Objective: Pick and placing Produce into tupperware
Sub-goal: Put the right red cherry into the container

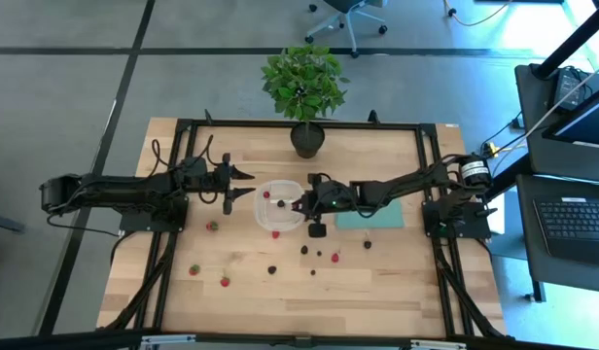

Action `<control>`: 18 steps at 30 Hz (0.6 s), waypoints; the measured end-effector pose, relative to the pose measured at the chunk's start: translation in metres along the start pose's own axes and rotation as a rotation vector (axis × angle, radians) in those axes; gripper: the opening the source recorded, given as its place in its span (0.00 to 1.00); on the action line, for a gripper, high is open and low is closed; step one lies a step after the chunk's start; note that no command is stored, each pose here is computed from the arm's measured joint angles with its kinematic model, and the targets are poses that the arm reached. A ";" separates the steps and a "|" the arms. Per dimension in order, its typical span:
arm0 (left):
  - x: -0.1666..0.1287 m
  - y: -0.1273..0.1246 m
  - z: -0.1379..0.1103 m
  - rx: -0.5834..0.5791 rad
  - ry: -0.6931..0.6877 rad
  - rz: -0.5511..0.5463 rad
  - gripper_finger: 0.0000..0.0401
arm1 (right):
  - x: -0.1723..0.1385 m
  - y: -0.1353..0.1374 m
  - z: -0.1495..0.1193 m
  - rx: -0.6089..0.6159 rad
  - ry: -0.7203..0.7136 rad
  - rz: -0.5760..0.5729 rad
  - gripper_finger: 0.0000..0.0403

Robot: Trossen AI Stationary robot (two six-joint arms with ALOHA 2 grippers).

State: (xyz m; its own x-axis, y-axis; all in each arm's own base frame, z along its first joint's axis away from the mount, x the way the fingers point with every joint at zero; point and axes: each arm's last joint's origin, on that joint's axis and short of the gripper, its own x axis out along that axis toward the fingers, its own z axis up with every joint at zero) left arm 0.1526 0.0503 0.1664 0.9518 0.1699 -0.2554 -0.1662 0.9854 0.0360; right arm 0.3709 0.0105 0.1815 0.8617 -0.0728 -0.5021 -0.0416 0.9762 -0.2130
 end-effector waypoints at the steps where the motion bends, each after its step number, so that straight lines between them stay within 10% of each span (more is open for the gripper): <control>1: 0.000 0.000 0.000 0.000 0.000 0.000 0.42 | 0.002 -0.001 0.000 0.005 -0.009 -0.004 0.18; 18: 0.000 0.000 0.000 0.007 0.001 0.000 0.42 | 0.028 0.000 -0.028 0.062 0.060 -0.007 0.18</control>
State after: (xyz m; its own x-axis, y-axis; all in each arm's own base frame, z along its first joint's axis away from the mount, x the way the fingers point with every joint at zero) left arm 0.1526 0.0503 0.1663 0.9516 0.1698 -0.2561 -0.1644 0.9855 0.0425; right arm 0.3814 0.0028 0.1441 0.8300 -0.0898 -0.5506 -0.0030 0.9862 -0.1652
